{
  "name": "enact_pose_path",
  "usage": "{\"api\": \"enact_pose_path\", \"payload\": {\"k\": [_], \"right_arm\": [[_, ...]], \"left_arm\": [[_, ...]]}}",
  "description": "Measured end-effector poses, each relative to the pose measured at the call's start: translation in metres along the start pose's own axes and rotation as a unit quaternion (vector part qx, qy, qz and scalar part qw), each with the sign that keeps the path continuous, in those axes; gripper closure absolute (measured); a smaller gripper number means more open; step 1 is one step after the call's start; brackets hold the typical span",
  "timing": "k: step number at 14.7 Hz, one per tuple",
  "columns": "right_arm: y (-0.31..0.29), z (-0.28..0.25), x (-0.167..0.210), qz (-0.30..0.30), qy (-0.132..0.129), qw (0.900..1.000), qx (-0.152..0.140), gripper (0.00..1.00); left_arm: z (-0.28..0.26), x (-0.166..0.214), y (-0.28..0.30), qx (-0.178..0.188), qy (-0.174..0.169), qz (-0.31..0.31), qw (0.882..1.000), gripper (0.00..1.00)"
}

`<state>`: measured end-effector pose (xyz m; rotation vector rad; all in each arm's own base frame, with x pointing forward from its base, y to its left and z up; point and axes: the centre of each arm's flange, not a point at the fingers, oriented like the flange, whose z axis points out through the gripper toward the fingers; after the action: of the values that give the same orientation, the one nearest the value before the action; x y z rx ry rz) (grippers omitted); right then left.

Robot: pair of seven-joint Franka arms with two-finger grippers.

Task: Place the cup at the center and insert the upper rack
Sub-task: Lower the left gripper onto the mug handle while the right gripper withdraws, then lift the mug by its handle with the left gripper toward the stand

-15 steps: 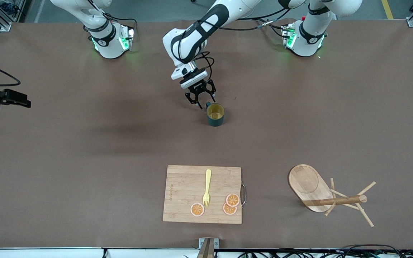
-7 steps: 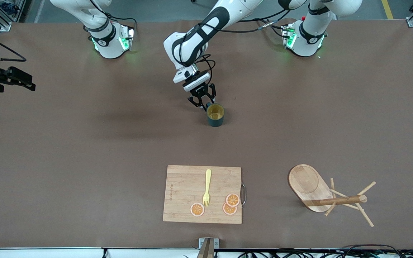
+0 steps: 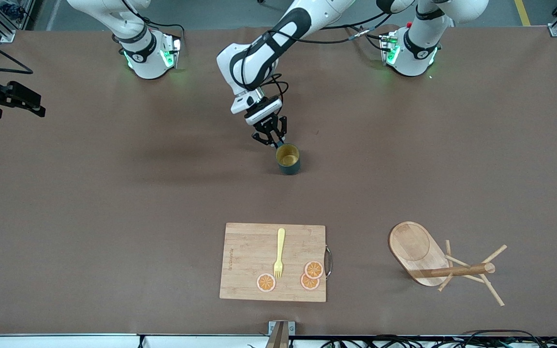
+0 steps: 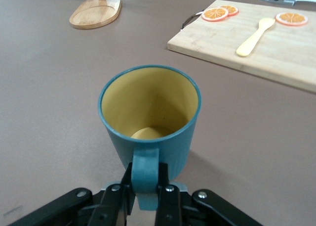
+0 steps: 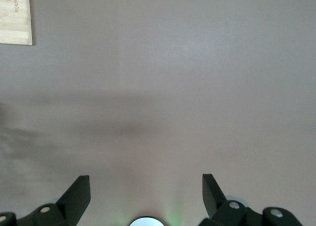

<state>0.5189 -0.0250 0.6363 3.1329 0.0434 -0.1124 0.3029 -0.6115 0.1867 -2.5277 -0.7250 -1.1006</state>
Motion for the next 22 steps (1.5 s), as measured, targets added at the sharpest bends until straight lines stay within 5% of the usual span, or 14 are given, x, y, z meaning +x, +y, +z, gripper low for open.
{"api": "enact_pose_path", "payload": {"k": [5, 10, 16, 22], "right_arm": [[0.003, -0.010, -0.006, 0.002, 0.014, 1.000, 0.000, 0.00], [0.004, -0.009, -0.006, 0.004, 0.014, 1.000, 0.000, 0.00], [0.004, -0.010, -0.007, 0.002, 0.014, 1.000, 0.005, 0.00], [0.007, -0.014, -0.011, 0.001, 0.018, 1.000, 0.010, 0.00]], "left_arm": [[-0.051, 0.155, 0.015, 0.017, -0.121, -0.064, 0.990, 0.79], [-0.045, 0.355, -0.025, 0.012, -0.261, -0.104, 0.960, 0.79], [0.073, 0.522, -0.099, -0.032, -0.409, -0.156, 0.898, 0.79], [0.192, 0.601, -0.176, -0.133, -0.519, -0.222, 0.815, 0.79]]}}
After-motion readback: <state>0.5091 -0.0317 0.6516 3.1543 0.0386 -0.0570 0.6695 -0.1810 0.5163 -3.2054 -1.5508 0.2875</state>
